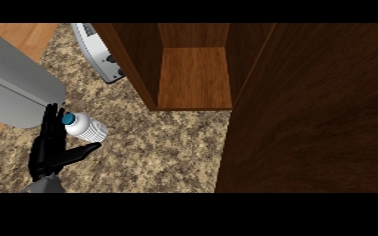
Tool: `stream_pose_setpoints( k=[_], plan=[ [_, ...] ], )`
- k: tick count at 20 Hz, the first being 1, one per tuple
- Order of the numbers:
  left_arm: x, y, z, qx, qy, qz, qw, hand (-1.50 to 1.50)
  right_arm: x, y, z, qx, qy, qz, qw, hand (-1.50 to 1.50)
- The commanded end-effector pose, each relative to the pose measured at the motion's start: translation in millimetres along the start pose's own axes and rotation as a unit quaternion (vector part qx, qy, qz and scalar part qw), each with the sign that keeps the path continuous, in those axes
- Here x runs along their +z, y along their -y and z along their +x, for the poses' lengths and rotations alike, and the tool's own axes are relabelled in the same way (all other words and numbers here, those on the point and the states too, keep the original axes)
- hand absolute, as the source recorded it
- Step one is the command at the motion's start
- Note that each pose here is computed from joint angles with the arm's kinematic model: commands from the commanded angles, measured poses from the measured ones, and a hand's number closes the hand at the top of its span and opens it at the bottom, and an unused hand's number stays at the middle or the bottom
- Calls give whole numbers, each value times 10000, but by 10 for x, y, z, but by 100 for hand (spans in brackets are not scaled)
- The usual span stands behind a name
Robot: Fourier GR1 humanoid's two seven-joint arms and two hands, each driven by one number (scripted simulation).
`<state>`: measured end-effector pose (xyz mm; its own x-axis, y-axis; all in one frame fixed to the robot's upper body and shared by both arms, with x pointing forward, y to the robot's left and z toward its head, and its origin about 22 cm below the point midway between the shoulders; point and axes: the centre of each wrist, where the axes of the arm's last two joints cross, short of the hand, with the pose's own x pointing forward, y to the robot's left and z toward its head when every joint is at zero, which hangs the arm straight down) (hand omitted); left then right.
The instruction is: Pick up the bottled water, place it into the cabinet and close the cabinet
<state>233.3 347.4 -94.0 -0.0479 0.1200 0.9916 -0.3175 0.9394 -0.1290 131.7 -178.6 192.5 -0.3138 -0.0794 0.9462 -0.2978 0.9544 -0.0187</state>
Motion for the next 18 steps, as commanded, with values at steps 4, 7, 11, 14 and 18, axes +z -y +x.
stream_pose_setpoints(
  k=[4,7,11,14,18],
  plan=[
    [126,-73,-391,18,-117,-72,9999,-150,328,10,369,66,329,-34,9994,-150],
    [117,-207,-383,207,-26,-91,9997,-150,369,7,361,15,290,-34,9996,-150],
    [79,-102,-461,410,-40,-174,9990,-150,233,1,248,124,352,15,9993,-150],
    [26,-201,-455,579,25,18,9983,-150,328,43,341,125,368,-38,9992,-150],
    [57,0,-599,627,129,-80,9979,-150,229,-5,227,58,383,-161,9991,-150]
  ],
)
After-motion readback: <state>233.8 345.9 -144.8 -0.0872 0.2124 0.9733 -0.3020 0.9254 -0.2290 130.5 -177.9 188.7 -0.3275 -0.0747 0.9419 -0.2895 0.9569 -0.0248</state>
